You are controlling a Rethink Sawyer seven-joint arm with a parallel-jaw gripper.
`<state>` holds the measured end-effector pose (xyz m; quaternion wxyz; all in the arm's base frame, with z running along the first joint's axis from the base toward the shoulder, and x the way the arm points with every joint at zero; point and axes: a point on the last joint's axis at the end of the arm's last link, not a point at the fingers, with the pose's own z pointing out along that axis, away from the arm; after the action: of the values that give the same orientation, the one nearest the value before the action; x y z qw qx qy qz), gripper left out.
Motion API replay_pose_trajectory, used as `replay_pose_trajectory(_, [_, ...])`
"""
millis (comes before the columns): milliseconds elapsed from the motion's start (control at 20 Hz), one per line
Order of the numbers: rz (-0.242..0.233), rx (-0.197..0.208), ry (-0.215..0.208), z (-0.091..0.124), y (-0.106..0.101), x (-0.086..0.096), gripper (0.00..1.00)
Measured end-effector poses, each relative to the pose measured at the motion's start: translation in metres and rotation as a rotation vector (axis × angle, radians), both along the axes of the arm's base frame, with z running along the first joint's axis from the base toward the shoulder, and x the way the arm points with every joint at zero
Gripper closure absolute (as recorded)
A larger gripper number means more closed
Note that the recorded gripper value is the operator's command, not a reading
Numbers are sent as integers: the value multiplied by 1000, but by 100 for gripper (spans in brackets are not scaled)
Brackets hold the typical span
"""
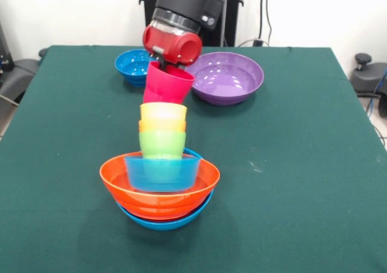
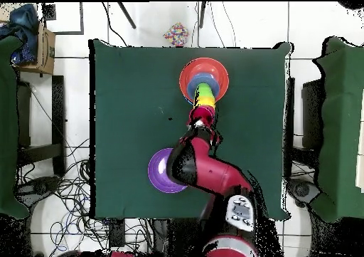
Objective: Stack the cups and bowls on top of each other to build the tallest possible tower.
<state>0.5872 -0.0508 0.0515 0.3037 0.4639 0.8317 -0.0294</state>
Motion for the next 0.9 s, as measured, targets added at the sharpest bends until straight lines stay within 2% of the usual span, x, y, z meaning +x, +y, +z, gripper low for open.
replay_pose_trajectory(200, [-14,77,-20,-7,-21,5,100])
replay_pose_trajectory(350, [-24,102,-30,-8,-24,7,100])
replay_pose_trajectory(600, [-14,134,-45,-4,-11,13,100])
replay_pose_trajectory(900, [-5,204,-63,2,8,19,100])
